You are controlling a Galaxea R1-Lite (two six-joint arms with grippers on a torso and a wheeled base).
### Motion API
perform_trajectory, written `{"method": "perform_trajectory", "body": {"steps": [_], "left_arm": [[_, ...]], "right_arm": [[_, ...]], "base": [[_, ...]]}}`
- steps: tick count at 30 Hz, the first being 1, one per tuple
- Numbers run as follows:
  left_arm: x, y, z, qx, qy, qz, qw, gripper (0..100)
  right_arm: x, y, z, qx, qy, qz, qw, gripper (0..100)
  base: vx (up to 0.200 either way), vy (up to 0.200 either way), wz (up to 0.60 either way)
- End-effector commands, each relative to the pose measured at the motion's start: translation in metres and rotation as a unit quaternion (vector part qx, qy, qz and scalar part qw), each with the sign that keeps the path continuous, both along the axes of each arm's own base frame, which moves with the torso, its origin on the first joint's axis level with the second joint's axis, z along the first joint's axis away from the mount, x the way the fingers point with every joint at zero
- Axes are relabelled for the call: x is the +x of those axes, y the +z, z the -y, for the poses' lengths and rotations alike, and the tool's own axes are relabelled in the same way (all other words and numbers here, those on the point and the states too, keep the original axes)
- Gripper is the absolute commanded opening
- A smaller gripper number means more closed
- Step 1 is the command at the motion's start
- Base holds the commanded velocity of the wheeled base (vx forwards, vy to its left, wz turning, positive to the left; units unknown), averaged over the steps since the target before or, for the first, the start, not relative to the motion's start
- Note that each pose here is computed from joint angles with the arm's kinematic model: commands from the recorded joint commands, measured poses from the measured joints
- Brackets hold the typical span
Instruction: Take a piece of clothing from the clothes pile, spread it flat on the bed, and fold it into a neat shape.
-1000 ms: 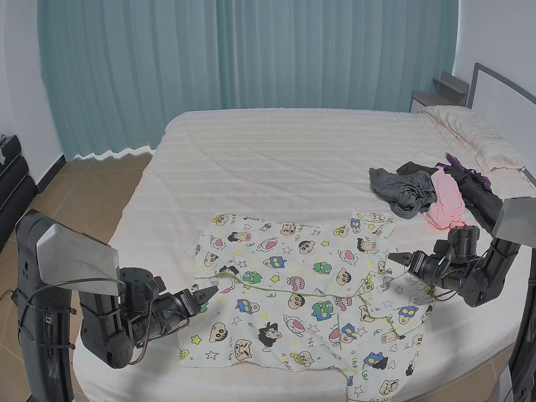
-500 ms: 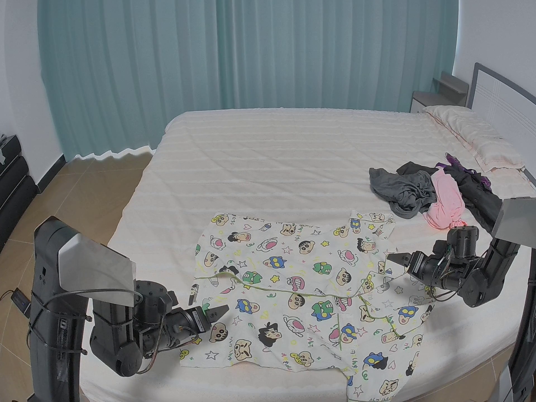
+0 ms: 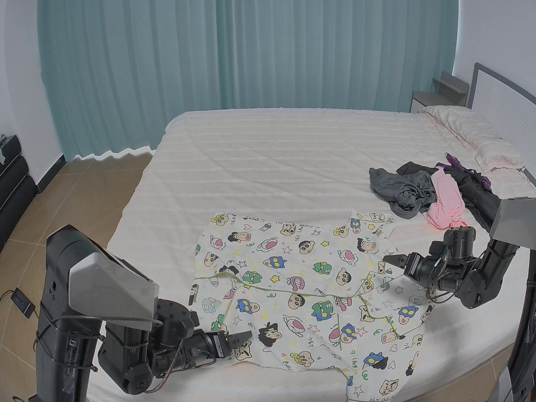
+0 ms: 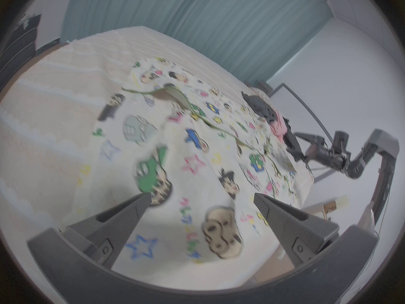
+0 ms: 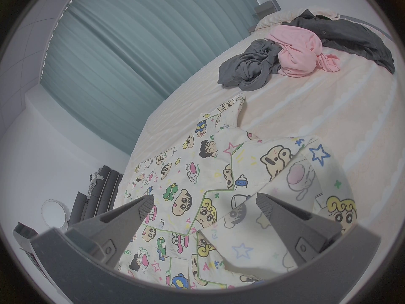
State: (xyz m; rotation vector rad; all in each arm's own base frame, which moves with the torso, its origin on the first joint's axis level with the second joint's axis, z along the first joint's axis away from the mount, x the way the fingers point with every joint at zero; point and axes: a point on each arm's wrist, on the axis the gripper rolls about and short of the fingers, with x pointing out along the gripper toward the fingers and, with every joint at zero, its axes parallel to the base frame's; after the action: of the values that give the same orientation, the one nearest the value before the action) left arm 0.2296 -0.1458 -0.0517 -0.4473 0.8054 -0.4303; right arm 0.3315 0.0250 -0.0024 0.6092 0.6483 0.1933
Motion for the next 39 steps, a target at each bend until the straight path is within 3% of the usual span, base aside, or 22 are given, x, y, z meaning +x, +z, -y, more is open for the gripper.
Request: {"method": "perform_trajectory", "body": {"steps": [1,8,11,15,18,20,26,39], "left_arm": [[-0.014,-0.002,0.011,0.01,-0.024,-0.003,0.9997,100],[-0.014,-0.003,0.011,0.012,-0.021,-0.003,0.9997,100],[-0.013,0.018,0.007,-0.01,-0.006,0.017,0.9998,100],[0.001,0.047,-0.006,-0.06,0.044,0.052,0.9959,100],[0.02,0.051,-0.021,-0.068,0.083,0.072,0.9916,100],[0.042,0.05,-0.045,-0.072,0.133,0.087,0.9846,100],[0.055,0.025,-0.067,-0.049,0.17,0.06,0.9823,100],[0.031,0.012,-0.072,-0.012,0.17,-0.01,0.9853,100]], "right_arm": [[-0.002,-0.001,-0.004,0.0,0.006,-0.004,1.0,100],[-0.002,-0.001,-0.004,0.0,0.006,-0.004,1.0,100],[-0.002,-0.003,-0.004,0.0,0.007,-0.005,1.0,100],[-0.002,-0.002,-0.004,0.0,0.007,-0.005,1.0,100],[-0.002,-0.002,-0.004,0.0,0.006,-0.005,1.0,100],[-0.002,-0.002,-0.004,0.0,0.006,-0.005,1.0,100],[-0.002,-0.002,-0.004,0.0,0.006,-0.005,1.0,100],[-0.003,-0.002,-0.004,0.0,0.007,-0.006,1.0,100]], "base": [[0.0,0.0,0.0],[0.0,0.0,0.0],[0.0,0.0,0.0],[0.0,0.0,0.0],[0.0,0.0,0.0],[0.0,0.0,0.0],[0.0,0.0,0.0],[0.0,0.0,0.0]]}}
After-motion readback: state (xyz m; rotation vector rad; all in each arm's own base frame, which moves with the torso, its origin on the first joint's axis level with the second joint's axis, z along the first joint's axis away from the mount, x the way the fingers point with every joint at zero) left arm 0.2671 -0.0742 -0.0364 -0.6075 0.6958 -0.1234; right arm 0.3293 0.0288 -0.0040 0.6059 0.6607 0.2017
